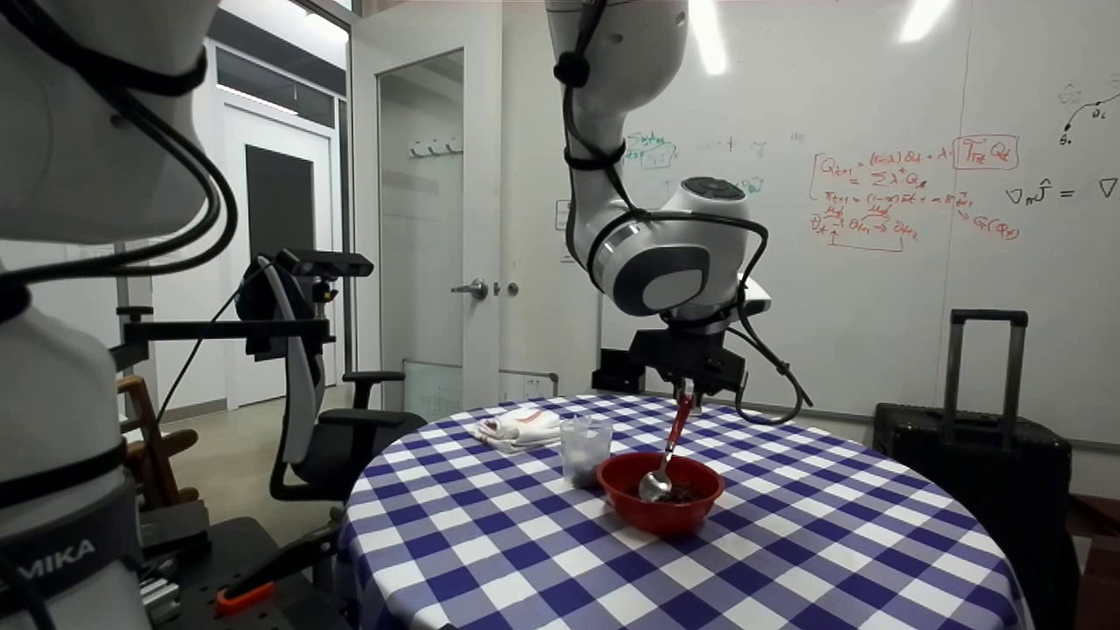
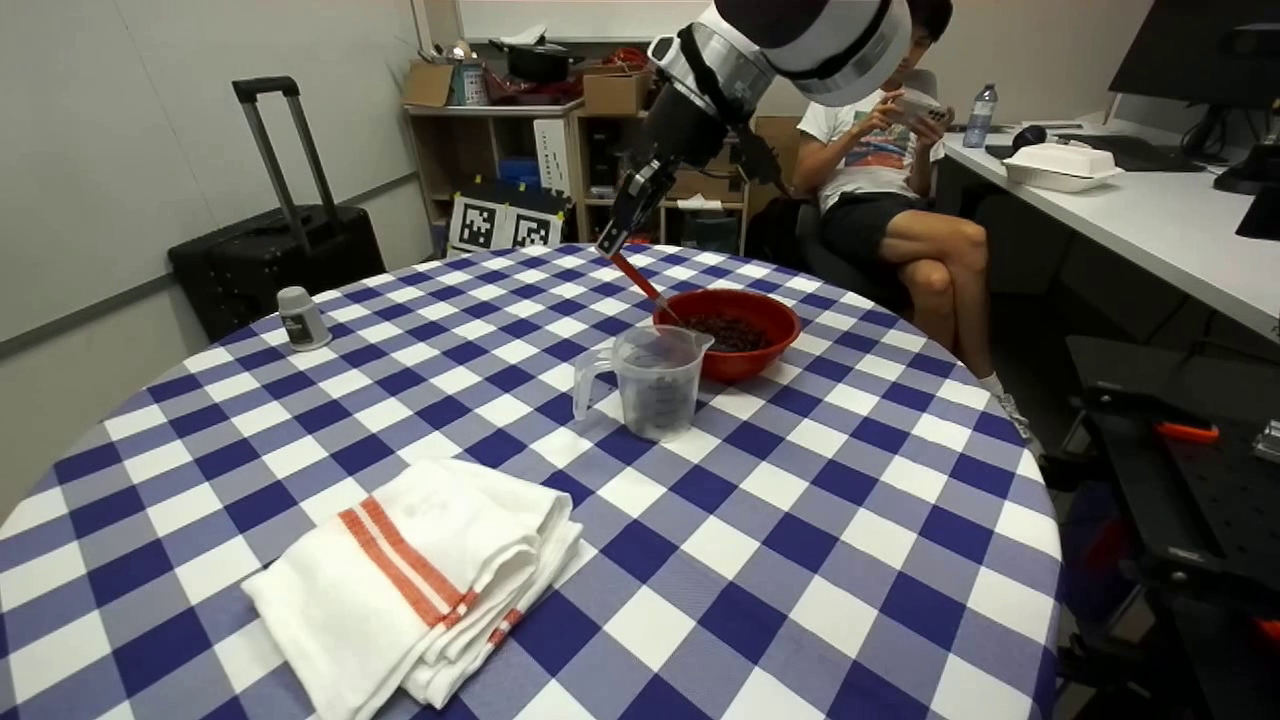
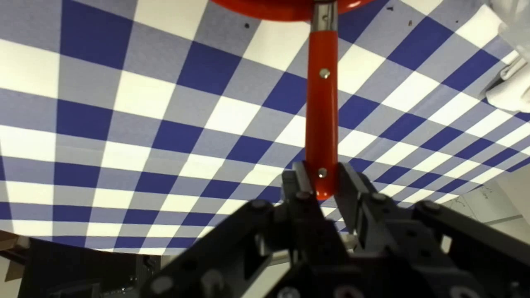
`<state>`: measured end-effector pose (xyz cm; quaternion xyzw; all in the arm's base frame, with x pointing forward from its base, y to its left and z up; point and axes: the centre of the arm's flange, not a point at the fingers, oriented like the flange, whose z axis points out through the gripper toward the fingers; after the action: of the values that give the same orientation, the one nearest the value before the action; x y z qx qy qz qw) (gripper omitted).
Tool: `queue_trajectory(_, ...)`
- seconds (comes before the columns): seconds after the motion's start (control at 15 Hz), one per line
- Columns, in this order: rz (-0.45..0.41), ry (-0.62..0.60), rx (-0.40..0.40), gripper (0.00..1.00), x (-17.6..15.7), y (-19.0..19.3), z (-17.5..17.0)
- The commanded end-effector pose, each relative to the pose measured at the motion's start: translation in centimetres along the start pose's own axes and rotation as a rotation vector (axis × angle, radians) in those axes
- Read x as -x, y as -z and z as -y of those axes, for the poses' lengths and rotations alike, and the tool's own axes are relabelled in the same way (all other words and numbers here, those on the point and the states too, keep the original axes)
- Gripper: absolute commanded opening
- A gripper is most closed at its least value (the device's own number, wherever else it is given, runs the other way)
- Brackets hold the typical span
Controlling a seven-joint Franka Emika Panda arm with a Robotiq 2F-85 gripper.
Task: Scoop some of the contents in the bowl and put them in the jar
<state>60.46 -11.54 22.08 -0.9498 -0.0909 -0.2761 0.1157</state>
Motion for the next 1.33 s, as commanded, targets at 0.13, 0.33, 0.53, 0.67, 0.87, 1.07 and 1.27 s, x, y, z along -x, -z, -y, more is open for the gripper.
queue_trajectory(0.13, 0.011, 0.036, -0.004, 0.05, 1.7, -1.5, -0.1)
queue_trajectory(0.33, 0.034, 0.067, 0.013, 0.05, 1.7, -1.7, 0.1)
queue_trajectory(0.53, 0.052, 0.114, 0.043, 0.05, 1.1, -1.6, 0.3)
queue_trajectory(0.67, 0.070, 0.159, 0.082, 0.05, 0.3, -1.4, 0.5)
queue_trajectory(0.87, 0.100, 0.227, 0.144, 0.05, -0.9, -1.0, 1.1)
queue_trajectory(1.07, 0.126, 0.283, 0.184, 0.05, -2.0, -0.8, 2.2)
queue_trajectory(1.27, 0.136, 0.331, 0.199, 0.05, -3.0, -0.8, 3.4)
